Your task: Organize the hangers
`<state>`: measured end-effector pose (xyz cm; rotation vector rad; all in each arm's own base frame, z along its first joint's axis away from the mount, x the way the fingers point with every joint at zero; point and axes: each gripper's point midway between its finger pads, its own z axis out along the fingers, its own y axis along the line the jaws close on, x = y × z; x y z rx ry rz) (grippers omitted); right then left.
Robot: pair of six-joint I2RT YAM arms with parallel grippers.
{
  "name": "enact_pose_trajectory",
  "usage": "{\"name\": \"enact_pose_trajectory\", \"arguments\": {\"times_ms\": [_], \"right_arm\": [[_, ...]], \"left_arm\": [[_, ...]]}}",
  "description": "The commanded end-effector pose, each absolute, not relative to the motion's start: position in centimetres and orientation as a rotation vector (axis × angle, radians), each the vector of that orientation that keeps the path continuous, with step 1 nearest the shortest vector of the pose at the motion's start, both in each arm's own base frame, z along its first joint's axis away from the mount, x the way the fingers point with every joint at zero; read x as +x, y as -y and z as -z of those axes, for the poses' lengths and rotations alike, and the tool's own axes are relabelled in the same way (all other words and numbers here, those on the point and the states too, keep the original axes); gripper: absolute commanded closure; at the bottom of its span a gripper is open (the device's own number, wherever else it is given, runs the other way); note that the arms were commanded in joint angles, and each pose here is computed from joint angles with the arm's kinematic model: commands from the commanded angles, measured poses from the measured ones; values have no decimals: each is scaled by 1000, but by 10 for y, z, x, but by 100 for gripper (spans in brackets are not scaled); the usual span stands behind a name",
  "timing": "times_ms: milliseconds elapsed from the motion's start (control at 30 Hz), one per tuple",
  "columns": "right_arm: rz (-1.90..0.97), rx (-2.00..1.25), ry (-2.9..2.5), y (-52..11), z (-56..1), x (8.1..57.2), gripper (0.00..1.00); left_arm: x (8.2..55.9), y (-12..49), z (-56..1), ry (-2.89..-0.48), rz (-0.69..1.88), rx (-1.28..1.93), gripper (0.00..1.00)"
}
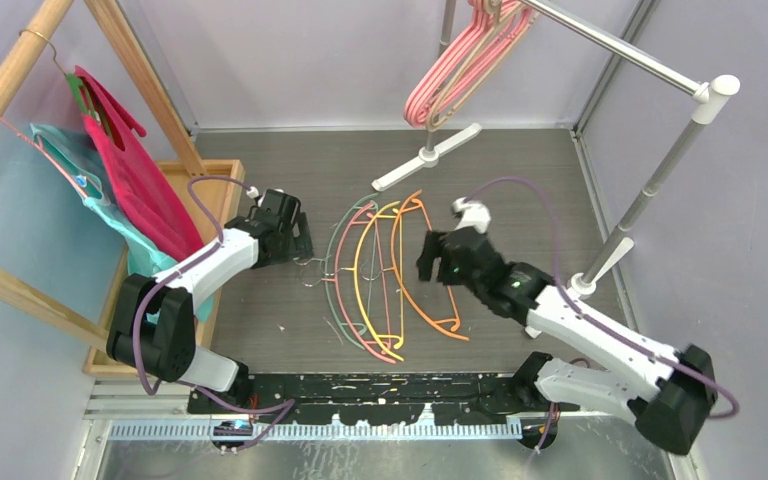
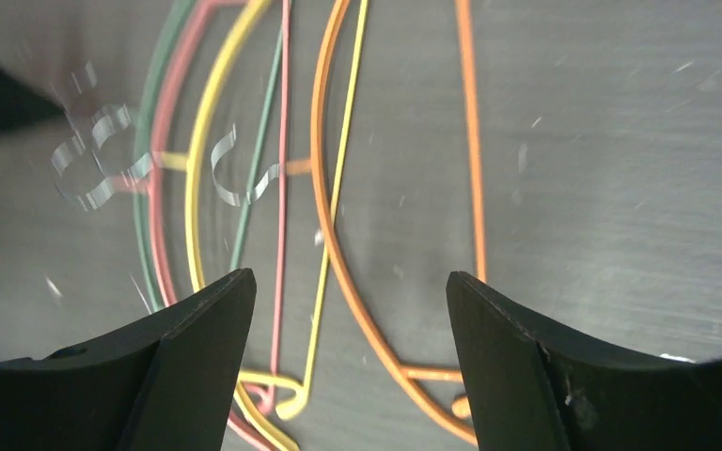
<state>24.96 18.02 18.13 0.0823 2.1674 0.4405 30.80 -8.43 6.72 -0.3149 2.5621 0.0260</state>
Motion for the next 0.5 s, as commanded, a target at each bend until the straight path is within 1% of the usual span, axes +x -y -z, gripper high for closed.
{"name": "enact_pose_trajectory", "arguments": {"times_ms": [0, 133, 233, 400, 467], "right_arm": [[-315, -239, -2296, -213, -133, 216, 20], [-267, -452, -2380, -243, -92, 196, 20], [-252, -459, -2404, -250, -74, 197, 20], [-193, -421, -2394, -250, -64, 213, 21], [-186, -425, -2392, -252, -61, 218, 26]], "left_arm": [[323, 84, -80, -2511, -33, -313, 2], [322, 83, -78, -2515, -42, -313, 2], [322, 83, -78, -2516, -37, -313, 2], [320, 86, -80, -2508, -10, -310, 2], [320, 87, -79, -2507, -2, -310, 2]]}}
